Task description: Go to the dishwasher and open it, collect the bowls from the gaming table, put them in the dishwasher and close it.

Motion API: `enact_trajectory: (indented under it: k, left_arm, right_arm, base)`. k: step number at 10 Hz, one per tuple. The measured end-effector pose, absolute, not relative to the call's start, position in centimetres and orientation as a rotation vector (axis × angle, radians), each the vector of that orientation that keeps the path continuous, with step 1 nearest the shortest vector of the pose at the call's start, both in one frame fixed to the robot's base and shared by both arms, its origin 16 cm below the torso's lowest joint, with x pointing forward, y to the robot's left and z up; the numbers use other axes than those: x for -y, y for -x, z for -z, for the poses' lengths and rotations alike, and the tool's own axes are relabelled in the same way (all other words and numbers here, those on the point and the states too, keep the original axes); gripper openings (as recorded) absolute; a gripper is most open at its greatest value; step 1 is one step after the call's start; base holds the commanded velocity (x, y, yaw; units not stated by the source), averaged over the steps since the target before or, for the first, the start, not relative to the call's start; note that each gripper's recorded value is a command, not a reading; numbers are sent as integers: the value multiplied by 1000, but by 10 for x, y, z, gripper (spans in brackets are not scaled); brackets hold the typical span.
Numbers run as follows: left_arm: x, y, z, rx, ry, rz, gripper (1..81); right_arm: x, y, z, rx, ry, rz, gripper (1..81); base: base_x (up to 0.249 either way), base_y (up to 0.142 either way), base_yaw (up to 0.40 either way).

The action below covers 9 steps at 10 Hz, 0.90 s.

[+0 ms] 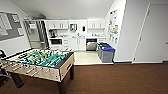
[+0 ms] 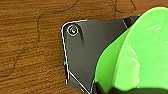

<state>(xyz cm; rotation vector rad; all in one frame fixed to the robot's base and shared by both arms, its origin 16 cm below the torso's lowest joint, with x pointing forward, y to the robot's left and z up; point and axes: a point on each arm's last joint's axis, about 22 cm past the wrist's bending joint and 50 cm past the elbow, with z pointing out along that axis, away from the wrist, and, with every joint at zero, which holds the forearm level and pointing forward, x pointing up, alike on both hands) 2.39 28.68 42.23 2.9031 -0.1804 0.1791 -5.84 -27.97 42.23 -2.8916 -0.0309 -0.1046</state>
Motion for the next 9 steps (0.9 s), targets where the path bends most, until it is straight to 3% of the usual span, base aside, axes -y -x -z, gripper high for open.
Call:
enact_trajectory:
  k: [9]
  left_arm:
    - [-287,-24,-422,180,-2904,-179,10]
  right_arm:
    - [280,58,-422,31,2891,105,10]
  base:
    - [160,0,0]
